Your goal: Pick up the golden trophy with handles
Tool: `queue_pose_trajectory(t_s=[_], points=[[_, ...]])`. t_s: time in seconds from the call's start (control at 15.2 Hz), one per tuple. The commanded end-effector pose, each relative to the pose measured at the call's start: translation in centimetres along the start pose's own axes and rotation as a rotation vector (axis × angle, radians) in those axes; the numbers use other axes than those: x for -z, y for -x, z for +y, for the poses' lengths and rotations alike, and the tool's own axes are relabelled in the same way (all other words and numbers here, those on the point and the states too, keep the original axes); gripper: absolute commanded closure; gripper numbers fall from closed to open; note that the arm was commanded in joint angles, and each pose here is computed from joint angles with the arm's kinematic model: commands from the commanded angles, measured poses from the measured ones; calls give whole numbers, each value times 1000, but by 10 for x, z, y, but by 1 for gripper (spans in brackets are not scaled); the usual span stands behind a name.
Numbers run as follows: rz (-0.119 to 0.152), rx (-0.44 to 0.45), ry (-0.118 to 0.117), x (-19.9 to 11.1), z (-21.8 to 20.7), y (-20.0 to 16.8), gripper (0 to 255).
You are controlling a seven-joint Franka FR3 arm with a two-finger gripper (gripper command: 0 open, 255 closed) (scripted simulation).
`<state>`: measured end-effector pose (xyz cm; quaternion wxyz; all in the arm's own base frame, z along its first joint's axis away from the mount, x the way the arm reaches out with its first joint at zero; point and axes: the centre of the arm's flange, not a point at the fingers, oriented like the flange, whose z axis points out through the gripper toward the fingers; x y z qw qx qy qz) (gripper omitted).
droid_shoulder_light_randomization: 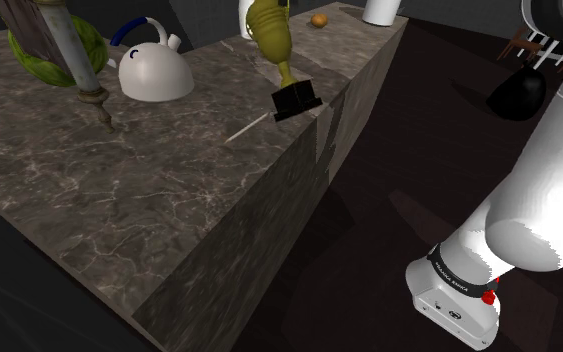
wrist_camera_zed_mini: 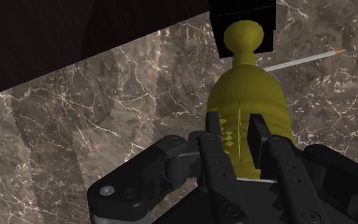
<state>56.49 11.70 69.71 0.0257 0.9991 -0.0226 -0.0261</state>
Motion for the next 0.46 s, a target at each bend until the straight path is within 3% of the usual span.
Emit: queue_pose_trajectory(t_s=[0.0, 0.4], points=[[1, 0, 0, 12, 1, 1, 255], [1, 0, 0, 34, 2, 2, 255]])
